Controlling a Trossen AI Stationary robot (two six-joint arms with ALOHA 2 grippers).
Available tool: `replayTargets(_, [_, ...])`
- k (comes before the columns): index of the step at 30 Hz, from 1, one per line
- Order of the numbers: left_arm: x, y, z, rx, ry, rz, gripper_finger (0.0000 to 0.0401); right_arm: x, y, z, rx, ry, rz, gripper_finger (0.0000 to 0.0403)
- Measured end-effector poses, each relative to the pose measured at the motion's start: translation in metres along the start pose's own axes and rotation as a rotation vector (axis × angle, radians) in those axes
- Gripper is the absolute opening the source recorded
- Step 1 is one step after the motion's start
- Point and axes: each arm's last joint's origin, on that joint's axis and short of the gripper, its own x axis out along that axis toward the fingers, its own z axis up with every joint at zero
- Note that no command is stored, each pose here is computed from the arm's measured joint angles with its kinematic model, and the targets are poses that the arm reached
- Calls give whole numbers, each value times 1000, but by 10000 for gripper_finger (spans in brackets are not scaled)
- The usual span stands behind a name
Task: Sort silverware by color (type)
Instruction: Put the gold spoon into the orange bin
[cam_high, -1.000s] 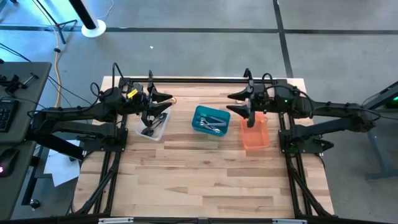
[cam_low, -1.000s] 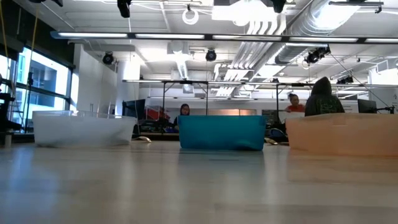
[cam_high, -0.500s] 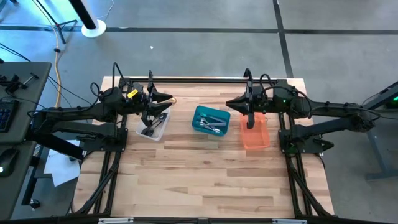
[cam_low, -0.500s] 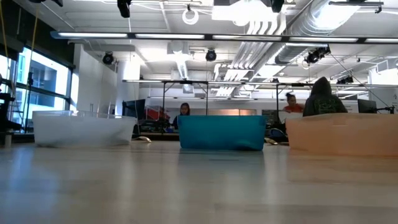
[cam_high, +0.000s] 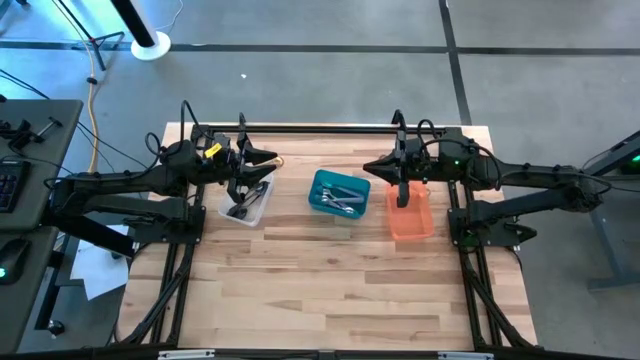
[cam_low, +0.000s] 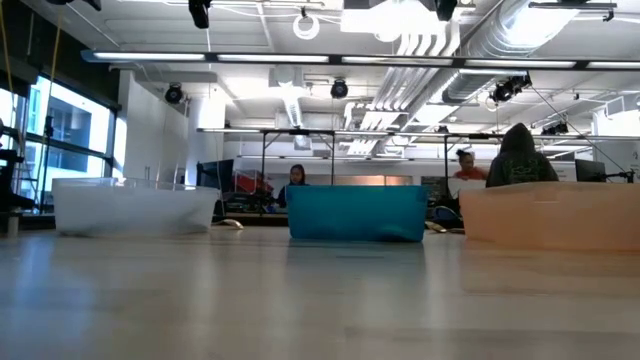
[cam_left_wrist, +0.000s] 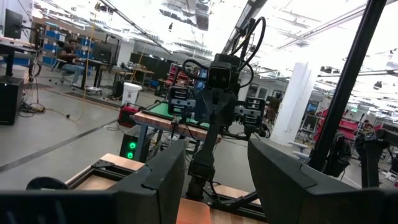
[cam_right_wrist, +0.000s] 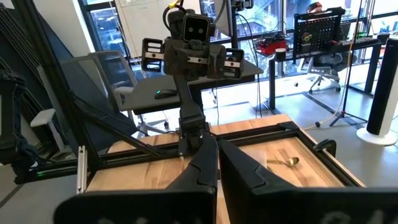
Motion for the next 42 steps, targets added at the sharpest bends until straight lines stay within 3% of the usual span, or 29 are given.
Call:
replayTargets(16, [0,1,0,-9,-10,36,165,0,1,0,0,3,26,0])
replayTargets(20, [1,7,0,-119,-32,201,165,0,0,0,0,3,24,0])
replayTargets(26, [10,29,3,-83,220,503,165,0,-1,0,2,5,17,0])
replayTargets(34, [10,95,6,-64,552,914,165,0,-1,-2,19,26,14,0])
replayTargets(37, [8,124,2,-62,663,1014,165,0,-2,-4,32,50,11,0])
replayTargets(42, [-1,170,-12,-154,818,1118,165,0,-2,-7,46,74,6,0])
